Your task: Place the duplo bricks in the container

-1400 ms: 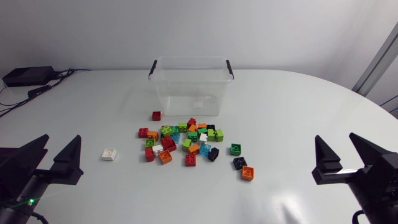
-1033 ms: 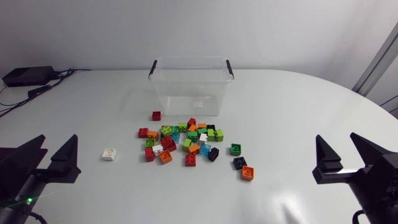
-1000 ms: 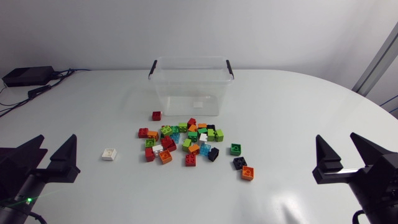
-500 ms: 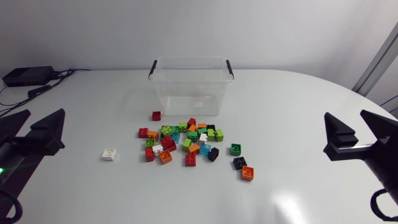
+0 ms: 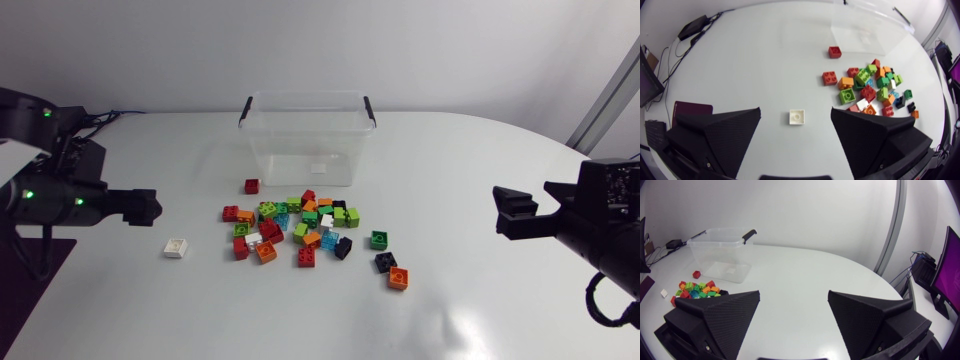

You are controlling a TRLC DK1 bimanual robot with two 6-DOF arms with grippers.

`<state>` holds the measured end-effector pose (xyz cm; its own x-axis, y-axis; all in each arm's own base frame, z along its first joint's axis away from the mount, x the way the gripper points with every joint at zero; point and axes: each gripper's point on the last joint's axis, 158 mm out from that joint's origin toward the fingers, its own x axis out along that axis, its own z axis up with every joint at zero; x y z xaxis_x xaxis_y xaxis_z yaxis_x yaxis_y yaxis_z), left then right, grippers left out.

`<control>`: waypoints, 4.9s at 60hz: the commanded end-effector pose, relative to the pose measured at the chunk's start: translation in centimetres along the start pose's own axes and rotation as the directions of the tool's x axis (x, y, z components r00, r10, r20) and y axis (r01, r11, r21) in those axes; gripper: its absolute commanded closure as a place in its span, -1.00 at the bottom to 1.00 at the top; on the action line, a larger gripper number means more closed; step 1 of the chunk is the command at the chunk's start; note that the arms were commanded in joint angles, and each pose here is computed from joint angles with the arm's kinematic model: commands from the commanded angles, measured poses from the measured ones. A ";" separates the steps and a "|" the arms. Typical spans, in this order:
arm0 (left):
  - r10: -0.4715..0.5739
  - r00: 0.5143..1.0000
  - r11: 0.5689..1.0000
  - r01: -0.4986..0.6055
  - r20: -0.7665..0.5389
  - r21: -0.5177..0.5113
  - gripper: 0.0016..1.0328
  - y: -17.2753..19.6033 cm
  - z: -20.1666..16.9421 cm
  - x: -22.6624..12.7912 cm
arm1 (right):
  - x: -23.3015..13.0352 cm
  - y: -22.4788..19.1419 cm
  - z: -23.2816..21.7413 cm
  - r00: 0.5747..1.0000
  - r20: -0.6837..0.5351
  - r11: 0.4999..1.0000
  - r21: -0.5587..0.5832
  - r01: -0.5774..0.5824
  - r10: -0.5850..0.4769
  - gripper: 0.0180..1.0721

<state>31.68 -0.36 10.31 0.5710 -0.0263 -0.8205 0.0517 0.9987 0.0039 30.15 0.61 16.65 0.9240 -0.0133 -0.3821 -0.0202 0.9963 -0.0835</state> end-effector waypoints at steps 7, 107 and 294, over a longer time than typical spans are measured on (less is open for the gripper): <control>-0.014 0.978 0.999 0.021 -0.207 0.032 -0.89 -0.4 -1.6 3.2 | 0.4 0.9 -0.4 0.990 -0.143 1.000 -0.020 -0.013 0.010 -0.91; 0.017 0.849 0.997 -0.056 -0.529 -0.058 0.27 0.8 -7.2 12.2 | 1.8 7.6 -10.1 0.749 -0.632 0.968 0.005 -0.252 0.198 -0.79; -0.302 0.887 0.949 0.243 0.348 0.203 -0.82 -18.6 26.8 7.0 | 6.4 20.2 3.3 0.719 -0.455 0.618 -0.377 -0.690 0.525 0.28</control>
<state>56.13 -20.07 18.94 0.7612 -0.3400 -0.5523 0.3600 0.9298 -0.0762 35.68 20.03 14.95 0.4658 0.4623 -0.7545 -0.8083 0.5693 -0.1502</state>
